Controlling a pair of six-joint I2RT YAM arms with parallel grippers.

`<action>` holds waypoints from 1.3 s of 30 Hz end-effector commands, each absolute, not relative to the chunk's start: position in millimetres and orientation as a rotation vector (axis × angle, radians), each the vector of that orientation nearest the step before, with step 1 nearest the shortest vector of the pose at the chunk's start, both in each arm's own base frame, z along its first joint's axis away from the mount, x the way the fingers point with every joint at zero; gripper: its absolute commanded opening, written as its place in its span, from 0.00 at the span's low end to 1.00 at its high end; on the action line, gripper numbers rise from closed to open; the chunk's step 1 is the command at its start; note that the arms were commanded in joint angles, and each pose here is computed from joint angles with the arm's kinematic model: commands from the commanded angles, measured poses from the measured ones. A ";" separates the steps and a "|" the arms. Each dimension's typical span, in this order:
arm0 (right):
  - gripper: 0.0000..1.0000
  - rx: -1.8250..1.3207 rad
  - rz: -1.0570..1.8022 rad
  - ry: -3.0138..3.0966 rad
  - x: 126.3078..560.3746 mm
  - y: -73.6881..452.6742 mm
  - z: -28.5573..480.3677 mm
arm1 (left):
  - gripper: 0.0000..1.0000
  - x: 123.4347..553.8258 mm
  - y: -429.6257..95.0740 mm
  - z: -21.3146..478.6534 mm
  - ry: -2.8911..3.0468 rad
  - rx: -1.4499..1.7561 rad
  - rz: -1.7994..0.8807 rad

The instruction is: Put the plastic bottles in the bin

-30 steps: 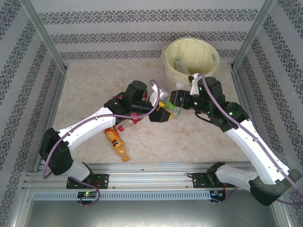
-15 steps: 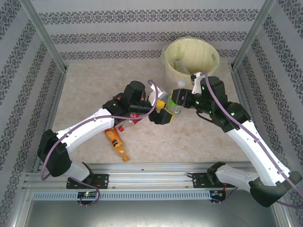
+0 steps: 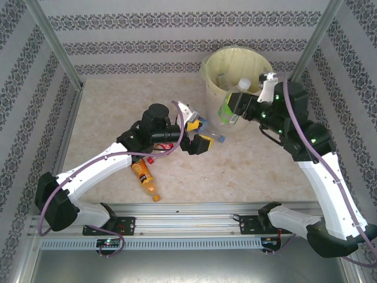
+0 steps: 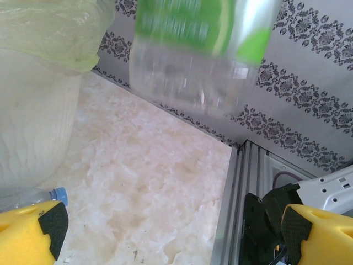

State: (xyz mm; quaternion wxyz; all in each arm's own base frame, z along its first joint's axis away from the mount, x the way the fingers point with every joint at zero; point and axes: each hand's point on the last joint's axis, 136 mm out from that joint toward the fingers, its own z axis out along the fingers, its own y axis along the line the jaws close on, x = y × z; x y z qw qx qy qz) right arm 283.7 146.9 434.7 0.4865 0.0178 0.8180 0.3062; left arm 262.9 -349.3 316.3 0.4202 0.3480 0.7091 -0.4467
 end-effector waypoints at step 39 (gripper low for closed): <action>0.46 0.118 0.476 1.866 457.7 62.5 500.6 | 1.00 295.8 -311.1 326.4 1.711 0.740 -0.956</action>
